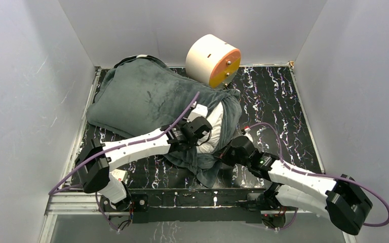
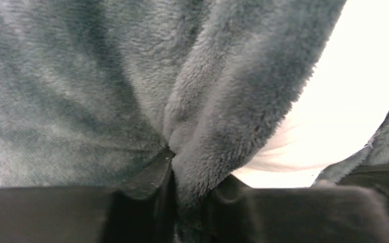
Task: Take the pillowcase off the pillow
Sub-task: Remove the pillow from the pillowcase.
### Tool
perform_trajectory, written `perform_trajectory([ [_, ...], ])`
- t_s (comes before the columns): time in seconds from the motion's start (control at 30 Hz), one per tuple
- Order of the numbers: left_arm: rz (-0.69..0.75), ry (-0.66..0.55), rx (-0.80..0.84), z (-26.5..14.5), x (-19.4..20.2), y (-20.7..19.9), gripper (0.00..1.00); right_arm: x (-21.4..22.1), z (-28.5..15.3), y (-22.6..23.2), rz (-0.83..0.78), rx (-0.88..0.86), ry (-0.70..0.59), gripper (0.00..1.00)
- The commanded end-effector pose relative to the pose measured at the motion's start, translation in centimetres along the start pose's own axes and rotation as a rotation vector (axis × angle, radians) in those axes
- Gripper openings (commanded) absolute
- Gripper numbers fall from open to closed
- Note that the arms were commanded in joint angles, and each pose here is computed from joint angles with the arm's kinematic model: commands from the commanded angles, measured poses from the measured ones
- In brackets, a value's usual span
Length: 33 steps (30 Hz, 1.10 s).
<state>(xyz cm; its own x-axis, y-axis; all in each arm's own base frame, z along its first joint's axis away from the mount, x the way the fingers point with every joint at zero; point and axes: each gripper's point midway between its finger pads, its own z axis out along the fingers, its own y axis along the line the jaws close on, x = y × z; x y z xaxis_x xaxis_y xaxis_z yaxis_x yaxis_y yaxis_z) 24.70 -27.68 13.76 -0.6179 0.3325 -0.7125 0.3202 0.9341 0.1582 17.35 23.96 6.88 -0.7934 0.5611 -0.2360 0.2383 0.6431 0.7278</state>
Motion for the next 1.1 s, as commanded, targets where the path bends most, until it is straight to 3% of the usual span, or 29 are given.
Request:
perform_trajectory([
  [0.0, -0.015, 0.040, -0.202, 0.5, 0.4, 7.2, 0.02, -1.6, -1.5, -9.1, -0.063, 0.326, -0.097, 0.00],
  [0.1, -0.132, -0.010, -0.182, -0.1, -1.9, 11.5, 0.00, -0.4, -1.9, -11.9, -0.008, 0.364, -0.045, 0.00],
  [0.23, -0.177, -0.064, -0.076, -0.7, -3.9, 13.2, 0.00, 2.0, -1.6, -13.9, 0.063, 0.339, 0.035, 0.00],
  [0.4, -0.236, 0.036, 0.072, 0.3, -2.4, 10.9, 0.00, 1.4, -1.2, -13.6, 0.040, 0.359, 0.018, 0.00],
  [0.5, -0.238, 0.093, 0.142, 0.9, -0.8, 9.3, 0.06, 1.2, -0.5, -12.2, -0.006, 0.328, 0.032, 0.00],
  [0.57, -0.235, 0.124, 0.183, 1.0, 0.1, 8.5, 0.12, 1.3, -0.1, -11.9, -0.034, 0.337, 0.056, 0.00],
  [0.67, -0.233, 0.110, 0.249, -0.2, -0.5, 7.8, 0.31, 1.7, 0.8, -11.9, -0.075, 0.367, 0.102, 0.00],
  [0.73, -0.267, 0.023, 0.253, -2.2, -2.3, 8.4, 0.41, 2.0, 1.4, -11.5, -0.099, 0.370, 0.135, 0.00],
  [0.8, -0.296, -0.111, 0.250, -4.7, -5.1, 9.6, 0.64, 2.3, 1.9, -10.8, -0.123, 0.358, 0.164, 0.00],
  [0.83, -0.299, -0.161, 0.253, -6.0, -6.3, 10.1, 0.71, 2.2, 2.1, -10.4, -0.131, 0.353, 0.169, 0.00],
  [0.93, -0.285, -0.209, 0.289, -8.3, -8.4, 10.2, 0.79, 2.1, 2.7, -9.3, -0.138, 0.324, 0.169, 0.00],
  [1.07, -0.220, -0.192, 0.424, -9.4, -8.6, 6.8, 0.83, 1.5, 3.0, -8.0, -0.129, 0.283, 0.142, 0.00],
])
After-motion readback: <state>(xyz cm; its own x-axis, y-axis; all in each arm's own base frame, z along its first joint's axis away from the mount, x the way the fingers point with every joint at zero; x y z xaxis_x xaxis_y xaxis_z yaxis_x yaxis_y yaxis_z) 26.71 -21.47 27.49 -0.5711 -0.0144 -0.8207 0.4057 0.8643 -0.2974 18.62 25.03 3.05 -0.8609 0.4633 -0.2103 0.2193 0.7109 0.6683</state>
